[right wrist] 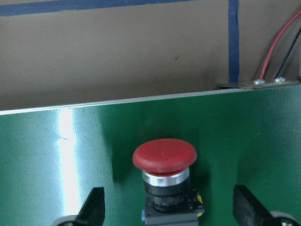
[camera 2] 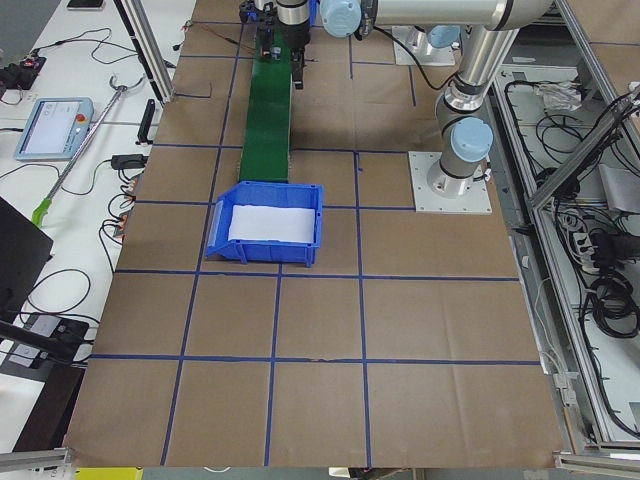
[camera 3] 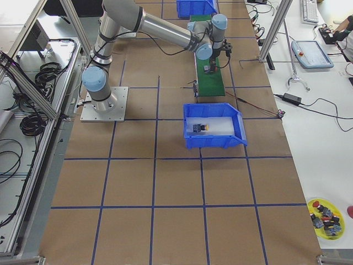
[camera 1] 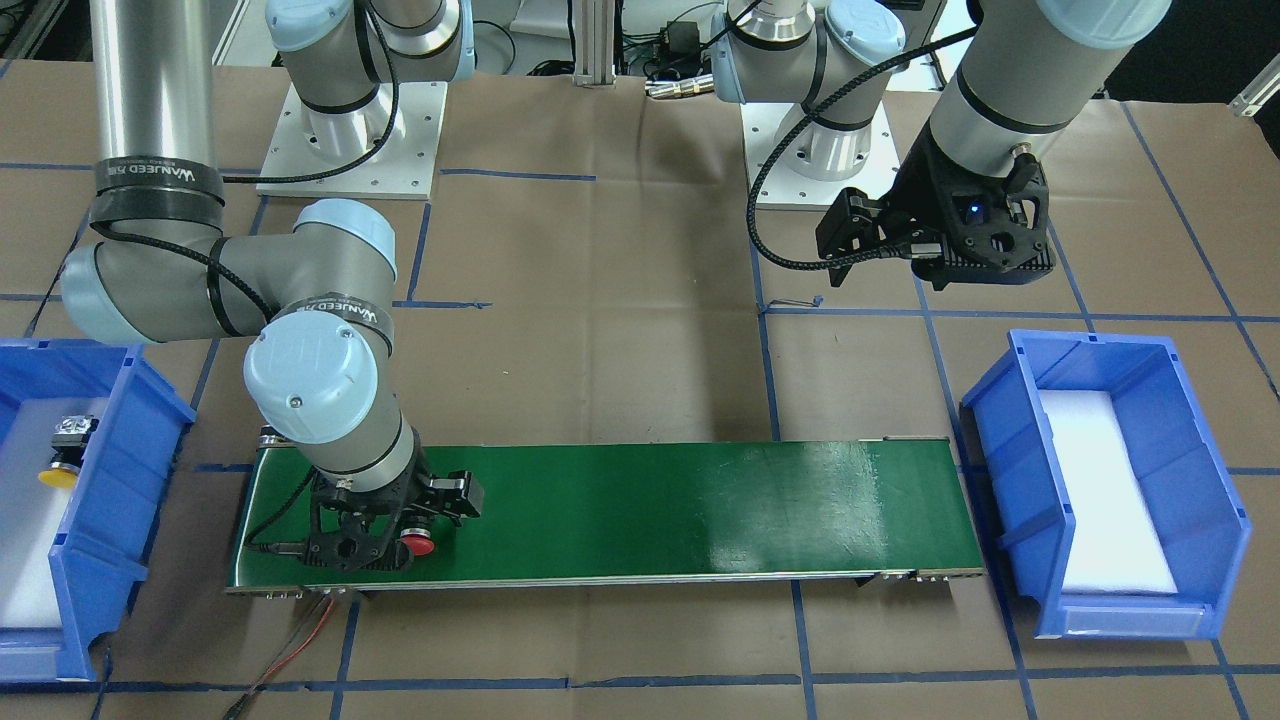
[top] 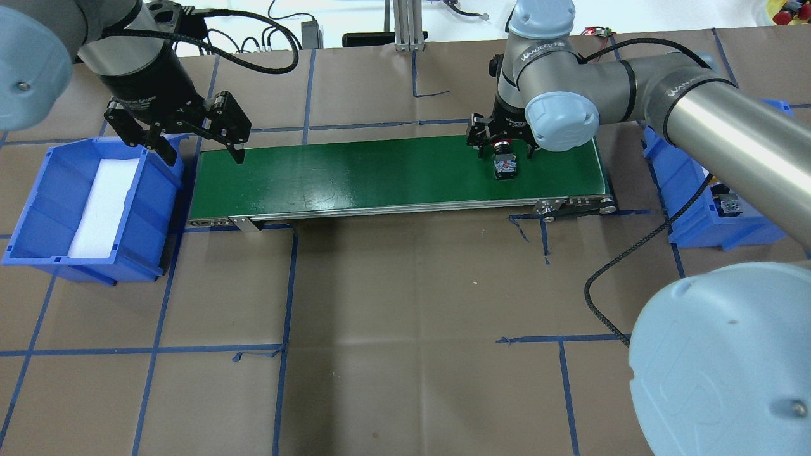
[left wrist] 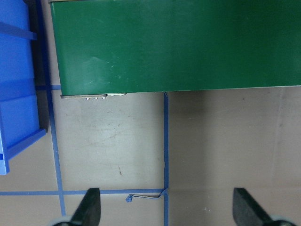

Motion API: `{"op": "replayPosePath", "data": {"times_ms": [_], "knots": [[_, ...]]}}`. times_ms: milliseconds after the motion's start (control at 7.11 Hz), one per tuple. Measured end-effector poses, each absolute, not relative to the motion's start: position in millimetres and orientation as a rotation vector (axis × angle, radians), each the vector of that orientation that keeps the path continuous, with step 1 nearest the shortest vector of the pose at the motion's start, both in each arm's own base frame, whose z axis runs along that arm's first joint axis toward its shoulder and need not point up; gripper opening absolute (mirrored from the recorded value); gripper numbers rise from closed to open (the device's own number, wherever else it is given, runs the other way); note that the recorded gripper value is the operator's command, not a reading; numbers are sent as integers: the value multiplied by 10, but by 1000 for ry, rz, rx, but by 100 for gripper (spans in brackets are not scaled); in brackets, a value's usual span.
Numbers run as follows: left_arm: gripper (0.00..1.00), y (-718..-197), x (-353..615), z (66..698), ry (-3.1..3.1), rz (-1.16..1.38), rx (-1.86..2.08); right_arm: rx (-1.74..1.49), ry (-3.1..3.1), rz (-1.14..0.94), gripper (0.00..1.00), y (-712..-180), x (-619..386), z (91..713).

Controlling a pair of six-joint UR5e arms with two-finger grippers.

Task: Transport two buttons from left to right
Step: 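Carry the red button with the right gripper over the bin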

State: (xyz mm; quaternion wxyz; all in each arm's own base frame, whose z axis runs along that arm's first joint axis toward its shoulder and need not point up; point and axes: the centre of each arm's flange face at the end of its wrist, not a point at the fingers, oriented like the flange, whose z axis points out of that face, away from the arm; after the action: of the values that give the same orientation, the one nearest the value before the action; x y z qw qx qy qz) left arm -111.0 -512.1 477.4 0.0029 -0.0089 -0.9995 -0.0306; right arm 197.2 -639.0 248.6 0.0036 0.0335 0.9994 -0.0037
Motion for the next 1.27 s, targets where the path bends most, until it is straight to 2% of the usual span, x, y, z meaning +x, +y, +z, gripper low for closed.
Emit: {"op": "replayPosePath", "data": {"times_ms": [141, 281, 703, 985, 1266], "knots": [[100, -5121, -1110, 4778, -3134, -94, -28, 116, 3135, 14, 21, -6392, 1920, 2427], [100, -5123, -1110, 4779, -3134, -94, -28, 129, 3138, 66, 5, -6376, 1861, 2394], [100, -5128, -1110, 4782, -3134, -93, -28, 150, 3137, 162, 4, -6316, 1580, 2606], [100, -5129, -1110, 4786, -3134, -92, -28, 123, 3121, 89, 4, -6334, 1083, 3166], [100, -5131, -1110, 4793, -3135, -89, -26, 59, 3136, -83, 4, -6414, 216, 3835]]}}
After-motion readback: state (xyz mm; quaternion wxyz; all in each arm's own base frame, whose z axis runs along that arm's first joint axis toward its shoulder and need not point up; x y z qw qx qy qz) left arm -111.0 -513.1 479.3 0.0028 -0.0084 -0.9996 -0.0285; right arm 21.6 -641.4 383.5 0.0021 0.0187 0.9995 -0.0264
